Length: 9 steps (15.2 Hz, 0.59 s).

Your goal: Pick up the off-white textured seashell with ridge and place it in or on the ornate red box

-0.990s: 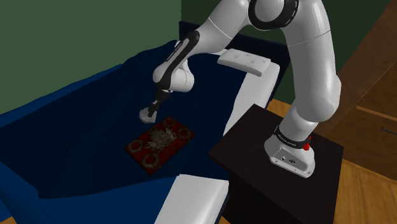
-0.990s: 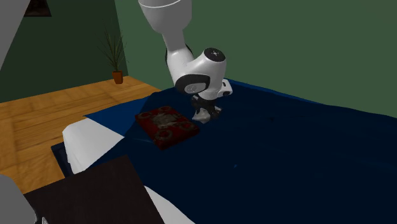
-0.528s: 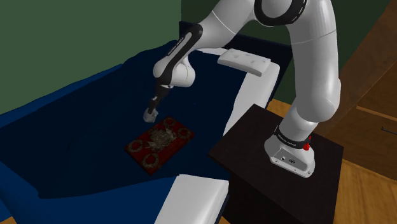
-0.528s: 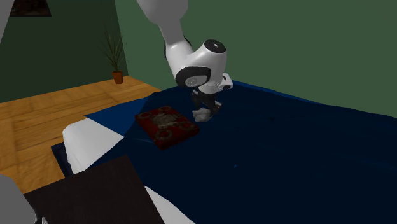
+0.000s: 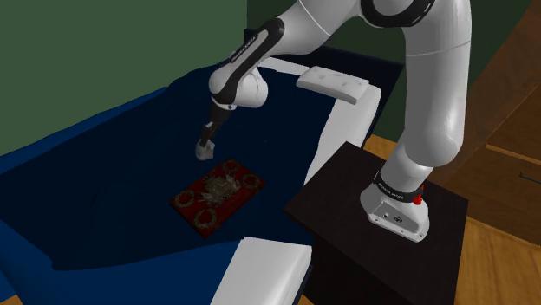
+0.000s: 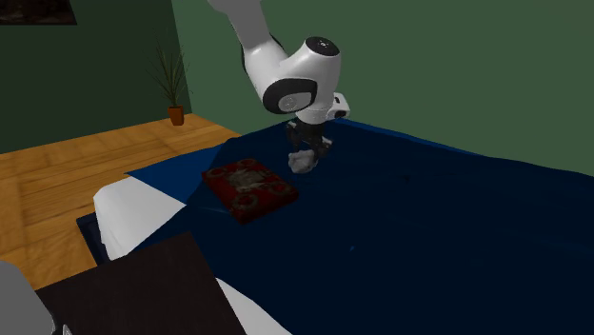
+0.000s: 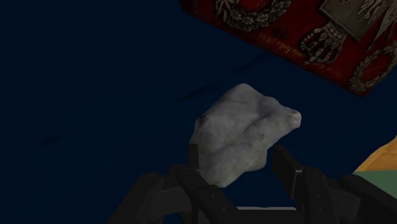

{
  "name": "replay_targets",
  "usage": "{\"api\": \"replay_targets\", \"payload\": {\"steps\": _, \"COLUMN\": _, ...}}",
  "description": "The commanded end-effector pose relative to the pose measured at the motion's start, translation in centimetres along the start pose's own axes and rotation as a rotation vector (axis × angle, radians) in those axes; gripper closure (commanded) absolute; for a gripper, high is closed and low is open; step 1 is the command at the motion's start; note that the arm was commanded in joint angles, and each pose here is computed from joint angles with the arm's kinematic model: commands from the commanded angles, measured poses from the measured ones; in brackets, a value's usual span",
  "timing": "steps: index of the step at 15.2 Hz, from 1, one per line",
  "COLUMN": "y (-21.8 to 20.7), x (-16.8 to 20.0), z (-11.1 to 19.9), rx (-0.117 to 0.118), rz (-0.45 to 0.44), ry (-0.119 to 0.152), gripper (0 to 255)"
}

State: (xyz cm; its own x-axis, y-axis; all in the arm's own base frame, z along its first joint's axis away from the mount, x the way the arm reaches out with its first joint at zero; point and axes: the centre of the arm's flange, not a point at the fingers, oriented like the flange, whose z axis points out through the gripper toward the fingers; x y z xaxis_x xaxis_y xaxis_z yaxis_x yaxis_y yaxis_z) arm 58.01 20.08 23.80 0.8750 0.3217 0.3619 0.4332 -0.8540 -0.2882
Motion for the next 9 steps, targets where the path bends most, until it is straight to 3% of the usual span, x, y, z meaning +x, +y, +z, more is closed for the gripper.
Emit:
{"api": "replay_targets", "payload": {"steps": 1, "y": -0.2, "x": 0.4, "z": -0.9, "rx": 0.000, "rz": 0.000, "ry": 0.000, "gripper": 255}}
{"api": "replay_targets", "payload": {"steps": 9, "y": -1.3, "x": 1.8, "z": -4.3, "rx": 0.000, "rz": 0.000, "ry": 0.000, "gripper": 255}}
